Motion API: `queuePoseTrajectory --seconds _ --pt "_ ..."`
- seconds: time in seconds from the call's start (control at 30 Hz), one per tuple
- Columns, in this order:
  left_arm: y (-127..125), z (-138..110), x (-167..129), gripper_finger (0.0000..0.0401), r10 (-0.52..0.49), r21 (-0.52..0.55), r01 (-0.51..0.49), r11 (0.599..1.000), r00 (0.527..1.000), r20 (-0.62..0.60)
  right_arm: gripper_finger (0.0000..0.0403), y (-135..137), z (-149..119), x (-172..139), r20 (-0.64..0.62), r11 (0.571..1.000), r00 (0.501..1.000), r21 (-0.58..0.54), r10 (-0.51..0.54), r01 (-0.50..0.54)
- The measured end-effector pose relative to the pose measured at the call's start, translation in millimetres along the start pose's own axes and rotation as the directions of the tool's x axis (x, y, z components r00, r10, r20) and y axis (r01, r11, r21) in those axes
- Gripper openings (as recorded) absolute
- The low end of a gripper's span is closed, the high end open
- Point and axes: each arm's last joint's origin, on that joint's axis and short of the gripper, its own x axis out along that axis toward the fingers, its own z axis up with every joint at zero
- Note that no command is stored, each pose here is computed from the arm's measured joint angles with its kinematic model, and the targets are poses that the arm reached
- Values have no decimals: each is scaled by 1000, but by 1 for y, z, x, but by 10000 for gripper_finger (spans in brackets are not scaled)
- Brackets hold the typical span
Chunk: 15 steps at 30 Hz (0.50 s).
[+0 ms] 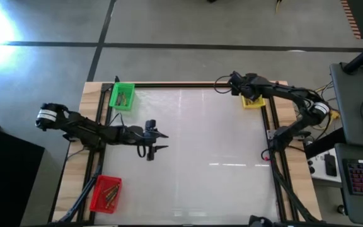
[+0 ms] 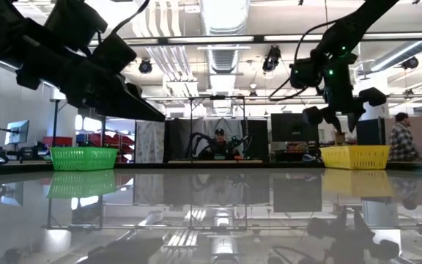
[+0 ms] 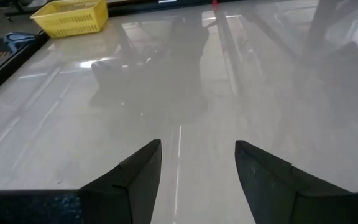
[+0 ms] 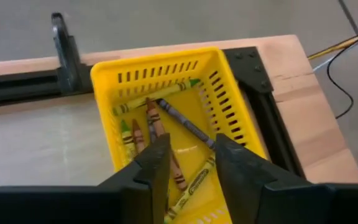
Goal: Sort crayons
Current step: Put the brown crayon into the yellow basket
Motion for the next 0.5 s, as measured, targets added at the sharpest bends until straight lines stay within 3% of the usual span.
queuePoseTrajectory --seconds 0.23,0.5 --pt "1 -1 0 187 4 16 -4 1000 1000 -9 129 15 -16 -12 -63 984 992 -133 108 -116" --pt "1 13 2 187 6 46 -7 999 1000 23 128 27 -52 -86 -15 895 937 -288 350 -340"
